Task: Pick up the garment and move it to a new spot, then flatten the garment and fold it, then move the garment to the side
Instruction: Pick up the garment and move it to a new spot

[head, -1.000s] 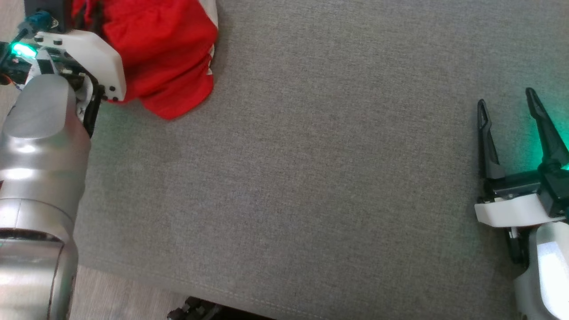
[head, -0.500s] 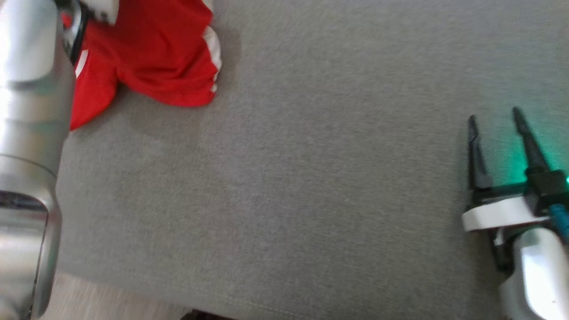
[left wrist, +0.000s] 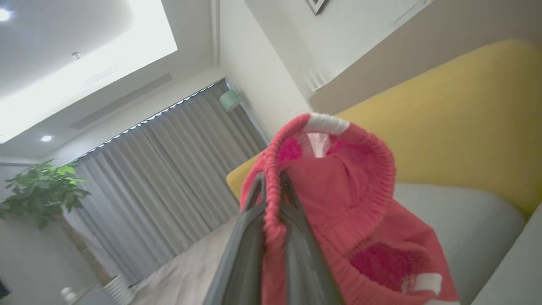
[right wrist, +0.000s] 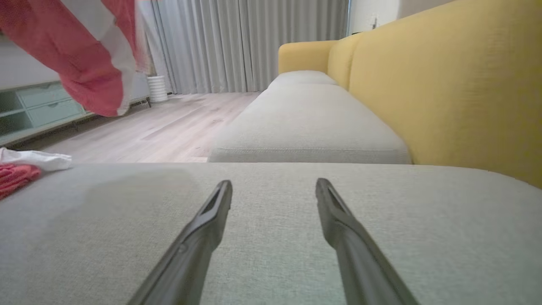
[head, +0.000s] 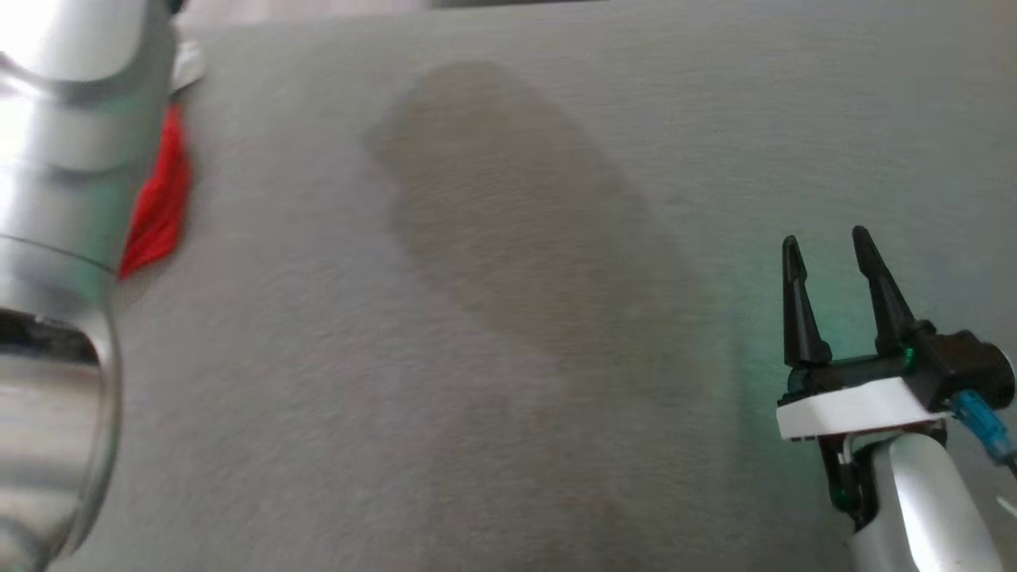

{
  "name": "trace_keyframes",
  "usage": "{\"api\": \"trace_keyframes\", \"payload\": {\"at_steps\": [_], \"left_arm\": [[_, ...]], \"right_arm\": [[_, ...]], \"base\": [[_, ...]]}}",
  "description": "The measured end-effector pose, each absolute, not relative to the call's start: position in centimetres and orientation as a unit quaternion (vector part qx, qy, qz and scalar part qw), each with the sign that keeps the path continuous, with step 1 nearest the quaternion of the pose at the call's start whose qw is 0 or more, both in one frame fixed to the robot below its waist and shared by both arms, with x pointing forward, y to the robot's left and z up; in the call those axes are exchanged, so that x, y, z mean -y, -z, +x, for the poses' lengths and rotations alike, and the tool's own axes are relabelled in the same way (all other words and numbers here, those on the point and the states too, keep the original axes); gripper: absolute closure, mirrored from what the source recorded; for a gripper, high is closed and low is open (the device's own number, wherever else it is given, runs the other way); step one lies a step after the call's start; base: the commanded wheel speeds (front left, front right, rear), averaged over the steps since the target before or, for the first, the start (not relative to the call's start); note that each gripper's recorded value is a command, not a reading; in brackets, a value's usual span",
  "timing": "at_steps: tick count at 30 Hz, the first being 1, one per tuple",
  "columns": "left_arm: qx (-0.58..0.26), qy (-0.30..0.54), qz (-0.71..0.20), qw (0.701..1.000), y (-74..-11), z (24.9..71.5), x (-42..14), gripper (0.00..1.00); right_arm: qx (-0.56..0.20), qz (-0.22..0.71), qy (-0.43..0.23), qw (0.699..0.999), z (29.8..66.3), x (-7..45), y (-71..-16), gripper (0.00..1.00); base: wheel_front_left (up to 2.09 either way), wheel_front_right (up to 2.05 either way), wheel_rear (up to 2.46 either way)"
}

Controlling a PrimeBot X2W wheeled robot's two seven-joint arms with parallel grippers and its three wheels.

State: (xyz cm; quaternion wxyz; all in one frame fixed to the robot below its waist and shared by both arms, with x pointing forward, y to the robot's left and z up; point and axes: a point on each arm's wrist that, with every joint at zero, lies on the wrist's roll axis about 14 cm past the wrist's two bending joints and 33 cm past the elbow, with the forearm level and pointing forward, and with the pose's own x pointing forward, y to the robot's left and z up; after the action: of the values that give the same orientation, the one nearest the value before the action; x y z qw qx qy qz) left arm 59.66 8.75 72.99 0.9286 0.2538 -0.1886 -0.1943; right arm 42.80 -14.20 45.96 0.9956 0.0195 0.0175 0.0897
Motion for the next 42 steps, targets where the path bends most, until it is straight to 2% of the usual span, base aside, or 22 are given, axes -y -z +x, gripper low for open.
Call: {"api": "trace_keyframes", "payload": {"at_steps": [7,10,14,18,21,22,23,27,30,42], "left_arm": [[0.229,0.321,0.154,0.906,-75.7,57.1,3.8,1.0],[0.213,0.37,0.101,0.899,-73.9,55.9,8.2,1.0],[0.117,0.412,0.04,0.903,-64.5,54.8,11.2,1.0],[-0.018,0.394,0.001,0.919,-51.4,53.1,9.3,1.0],[-0.102,0.37,-0.021,0.923,-44.5,50.1,7.1,1.0],[-0.116,0.354,-0.023,0.928,-43.2,49.4,6.2,0.78],[-0.12,0.335,-0.033,0.934,-42.8,49.1,5.3,0.0],[-0.085,0.269,-0.068,0.957,-44.6,48.9,2.1,0.0],[-0.061,0.202,-0.08,0.974,-45.5,46.6,-2.2,0.0],[0.015,0.021,-0.075,0.997,-49.6,36.6,-13.7,0.0]], "right_arm": [[0.023,0.037,0.0,0.999,39.8,20.2,-49.3,0.0],[0.028,0.039,0.032,0.998,38.5,22.3,-49.7,0.0],[0.025,0.039,0.056,0.997,37.5,23.7,-49.6,0.0],[0.01,0.045,0.061,0.997,37.6,23.9,-48.6,0.0],[0.001,0.047,0.055,0.997,38.0,23.5,-47.9,0.0],[0.0,0.049,0.05,0.998,38.2,23.2,-47.8,0.0],[-0.001,0.05,0.045,0.998,38.4,22.9,-47.7,0.0],[-0.002,0.059,0.024,0.998,39.2,21.4,-47.5,0.0],[-0.008,0.072,0.003,0.997,39.2,19.8,-47.0,0.0],[-0.024,0.07,-0.056,0.996,37.3,15.8,-46.5,0.0]], "base": [[0.0,0.0,0.0],[0.0,0.0,0.0],[0.0,0.0,0.0],[0.0,0.0,0.0],[0.0,0.0,0.0],[0.0,0.0,0.0],[0.0,0.0,0.0],[0.0,0.0,0.0],[0.0,0.0,0.0],[0.0,0.0,0.0]]}}
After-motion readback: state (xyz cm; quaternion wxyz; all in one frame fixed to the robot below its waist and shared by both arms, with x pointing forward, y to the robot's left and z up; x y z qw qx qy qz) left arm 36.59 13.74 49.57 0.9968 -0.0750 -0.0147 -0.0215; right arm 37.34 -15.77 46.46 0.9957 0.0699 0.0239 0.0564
